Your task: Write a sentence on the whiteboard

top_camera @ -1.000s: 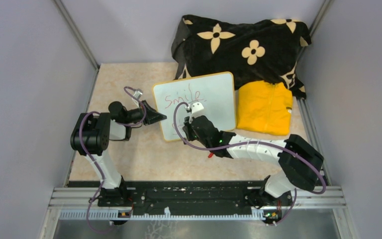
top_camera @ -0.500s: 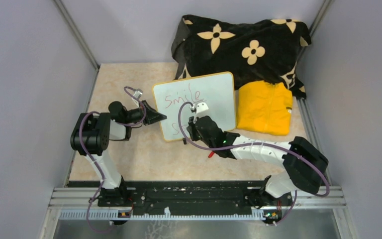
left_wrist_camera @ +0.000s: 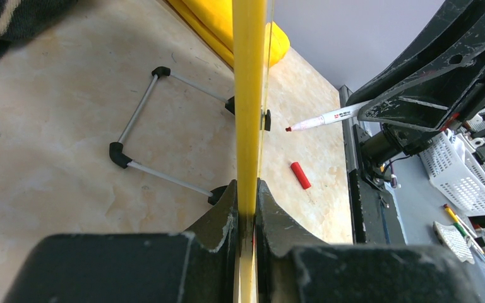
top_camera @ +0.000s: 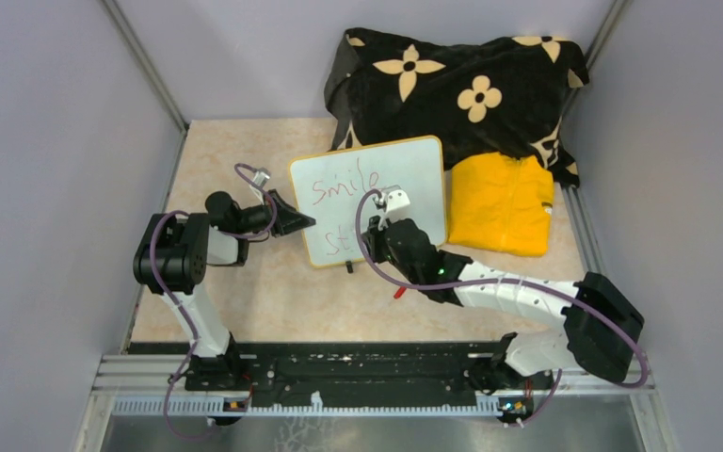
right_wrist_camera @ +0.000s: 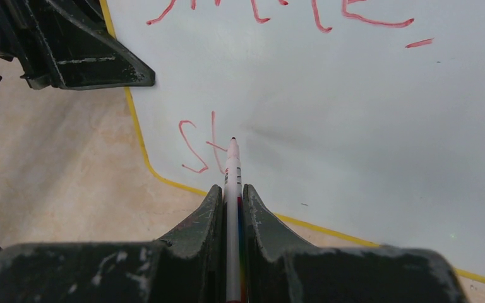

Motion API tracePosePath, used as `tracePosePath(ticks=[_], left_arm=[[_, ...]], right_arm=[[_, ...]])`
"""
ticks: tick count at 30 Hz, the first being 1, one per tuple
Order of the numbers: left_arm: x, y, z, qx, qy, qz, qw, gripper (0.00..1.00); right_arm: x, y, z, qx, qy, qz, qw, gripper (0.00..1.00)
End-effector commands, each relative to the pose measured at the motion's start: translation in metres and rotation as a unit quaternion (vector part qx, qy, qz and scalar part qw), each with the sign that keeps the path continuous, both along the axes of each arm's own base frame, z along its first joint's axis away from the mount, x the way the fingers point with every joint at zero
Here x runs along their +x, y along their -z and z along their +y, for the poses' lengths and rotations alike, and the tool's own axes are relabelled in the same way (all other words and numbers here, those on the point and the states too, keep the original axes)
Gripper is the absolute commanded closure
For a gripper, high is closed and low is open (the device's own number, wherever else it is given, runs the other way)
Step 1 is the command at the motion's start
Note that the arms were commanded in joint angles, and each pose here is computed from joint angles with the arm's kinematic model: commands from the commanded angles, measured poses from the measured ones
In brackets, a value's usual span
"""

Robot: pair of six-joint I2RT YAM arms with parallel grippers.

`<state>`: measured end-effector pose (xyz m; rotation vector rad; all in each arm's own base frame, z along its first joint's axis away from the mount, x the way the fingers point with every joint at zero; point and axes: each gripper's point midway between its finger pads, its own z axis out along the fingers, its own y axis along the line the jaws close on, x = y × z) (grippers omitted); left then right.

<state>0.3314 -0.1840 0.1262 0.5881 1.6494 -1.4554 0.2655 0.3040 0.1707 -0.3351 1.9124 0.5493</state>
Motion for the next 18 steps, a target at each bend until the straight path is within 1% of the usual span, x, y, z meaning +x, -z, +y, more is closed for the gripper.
tracePosePath(ticks=[1,18], left_arm=[[0.0033,0.0120,-0.0020,0.010,-0.009,0.008,1.000,1.00],[0.0030,0.0138,-0.0030,0.011,-0.007,0.010,1.000,1.00]], right_arm=[[0.0083,-0.0079,-0.0060,0.004,0.022,-0.014,1.000,1.00],[0.0162,-0.0001,0.0017,-0.013,0.026,-0.008,1.000,1.00]])
